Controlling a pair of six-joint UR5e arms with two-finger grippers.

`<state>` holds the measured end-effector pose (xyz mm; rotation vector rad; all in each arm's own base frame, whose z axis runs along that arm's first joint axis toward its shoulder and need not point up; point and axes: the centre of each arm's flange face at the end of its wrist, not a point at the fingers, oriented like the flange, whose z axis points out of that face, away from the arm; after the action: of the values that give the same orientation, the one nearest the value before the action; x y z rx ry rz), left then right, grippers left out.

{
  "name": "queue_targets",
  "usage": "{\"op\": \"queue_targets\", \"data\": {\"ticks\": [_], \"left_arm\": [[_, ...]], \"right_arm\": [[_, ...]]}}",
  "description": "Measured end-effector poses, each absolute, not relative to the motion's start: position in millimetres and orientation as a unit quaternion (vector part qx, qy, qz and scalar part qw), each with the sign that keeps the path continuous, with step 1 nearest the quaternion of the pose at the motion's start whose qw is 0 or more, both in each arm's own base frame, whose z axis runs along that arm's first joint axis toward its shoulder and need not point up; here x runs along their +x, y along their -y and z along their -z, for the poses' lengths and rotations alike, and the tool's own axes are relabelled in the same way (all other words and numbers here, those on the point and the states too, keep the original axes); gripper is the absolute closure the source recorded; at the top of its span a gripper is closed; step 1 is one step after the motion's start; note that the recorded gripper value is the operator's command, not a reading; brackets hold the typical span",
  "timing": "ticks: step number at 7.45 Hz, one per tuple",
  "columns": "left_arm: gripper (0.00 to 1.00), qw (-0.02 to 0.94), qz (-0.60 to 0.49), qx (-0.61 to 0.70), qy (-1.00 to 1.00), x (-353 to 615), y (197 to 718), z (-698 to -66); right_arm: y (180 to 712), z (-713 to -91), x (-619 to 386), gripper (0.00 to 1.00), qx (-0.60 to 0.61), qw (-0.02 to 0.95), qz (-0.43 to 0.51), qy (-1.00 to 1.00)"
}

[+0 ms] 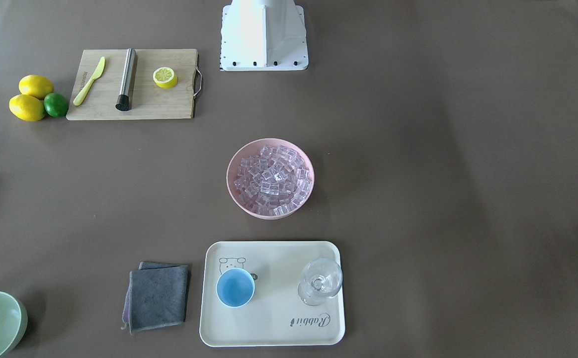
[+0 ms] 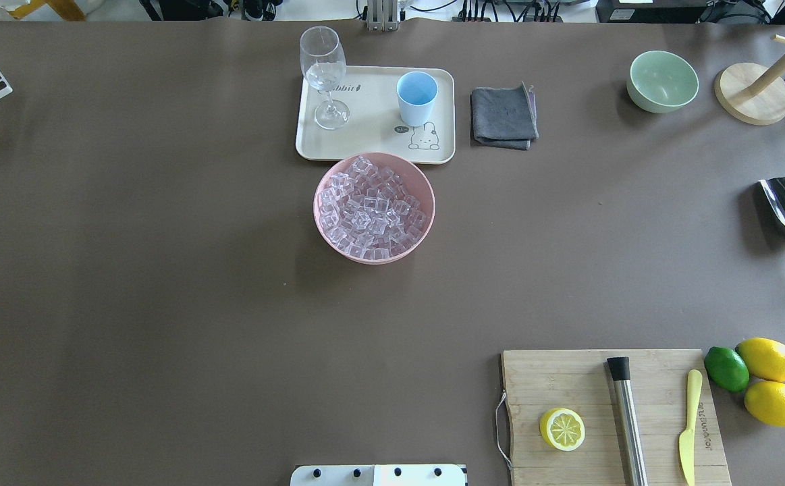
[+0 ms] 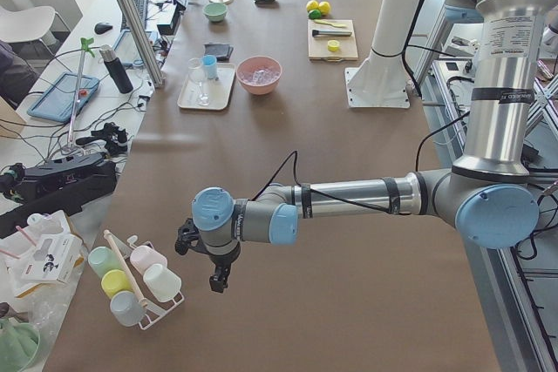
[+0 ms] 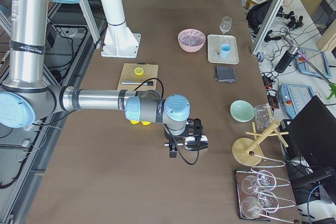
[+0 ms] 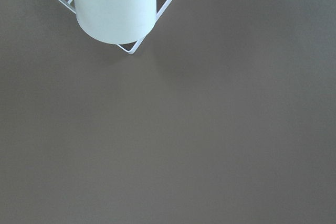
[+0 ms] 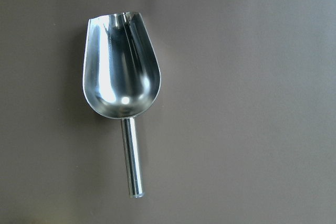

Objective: Put ice in cup with scoop

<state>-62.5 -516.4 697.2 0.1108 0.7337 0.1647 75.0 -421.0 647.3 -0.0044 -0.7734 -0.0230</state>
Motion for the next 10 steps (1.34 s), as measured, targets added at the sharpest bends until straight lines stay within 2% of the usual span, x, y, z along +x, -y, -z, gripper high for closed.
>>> {"op": "queue_targets", "data": {"ticks": [7,10], "left_arm": [[0.01,0.926,-0.093,0.082,-0.357,-63.3,520.5,-687.6],[0.01,0.907,-0.143,0.129,-0.375,-35.0,535.7,-653.3]], "right_arm": [[424.2,-644.0,75.1,0.0,0.002,0.926,0.012,0.377],[431.9,-629.8,64.7,0.01,0.003,0.927,0.007,0.375]]}}
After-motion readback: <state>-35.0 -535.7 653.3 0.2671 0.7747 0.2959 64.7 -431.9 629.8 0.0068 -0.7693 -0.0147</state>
